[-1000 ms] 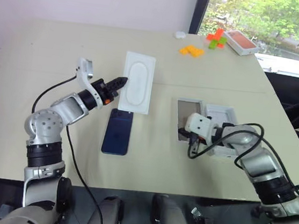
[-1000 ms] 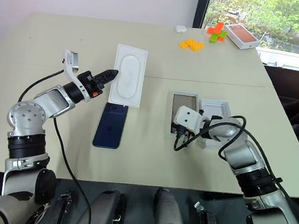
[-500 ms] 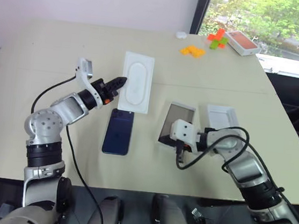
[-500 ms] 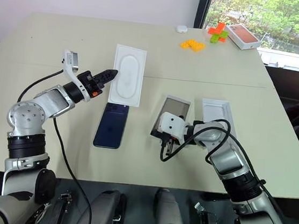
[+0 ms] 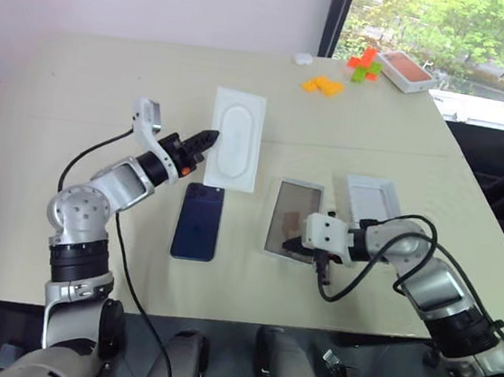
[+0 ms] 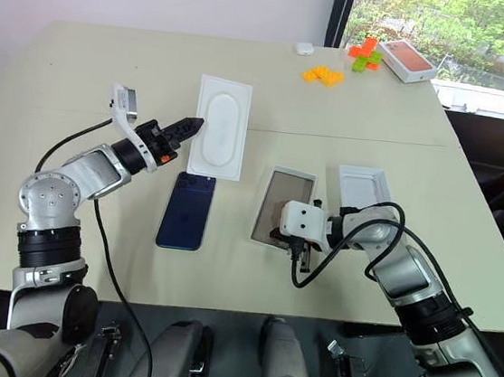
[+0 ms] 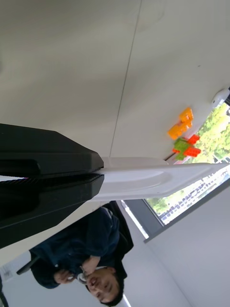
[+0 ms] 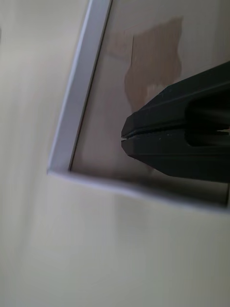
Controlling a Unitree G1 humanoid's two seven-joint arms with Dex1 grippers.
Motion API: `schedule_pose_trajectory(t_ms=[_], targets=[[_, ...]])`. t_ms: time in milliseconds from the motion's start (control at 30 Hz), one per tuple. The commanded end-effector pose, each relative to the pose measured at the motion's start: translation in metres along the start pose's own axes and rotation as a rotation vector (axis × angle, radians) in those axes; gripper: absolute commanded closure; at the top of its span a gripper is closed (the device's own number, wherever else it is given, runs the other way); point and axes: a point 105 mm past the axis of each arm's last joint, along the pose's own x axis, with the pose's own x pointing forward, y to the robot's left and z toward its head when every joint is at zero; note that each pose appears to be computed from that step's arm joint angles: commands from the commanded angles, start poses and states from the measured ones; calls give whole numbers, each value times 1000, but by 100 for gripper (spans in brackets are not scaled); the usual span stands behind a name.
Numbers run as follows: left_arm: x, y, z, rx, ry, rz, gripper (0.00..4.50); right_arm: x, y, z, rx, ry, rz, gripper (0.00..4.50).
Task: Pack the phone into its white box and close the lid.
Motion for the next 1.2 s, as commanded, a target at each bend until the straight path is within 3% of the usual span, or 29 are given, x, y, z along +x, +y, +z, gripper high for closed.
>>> schedule_pose_trajectory(t_ms=[33,333,833,1067,1200], targets=[[1,-11,7,23,-21,-40,450,-1,-27,15,-57,-32,-117,445],[-1,-9,9,18,-31,-28,450,20,-39,9,-89,-15,-190,445],[0,-10,6,12,-26,-26,450,46,-31,43,-94,-172,-160,445],[-4,-20,-23,-45,120,-59,450,15,-34,26,-75,-115,-139,445],[-8,-25,-41,-114,191,-80,450,-39,-25,35,141,-232,-67,445]])
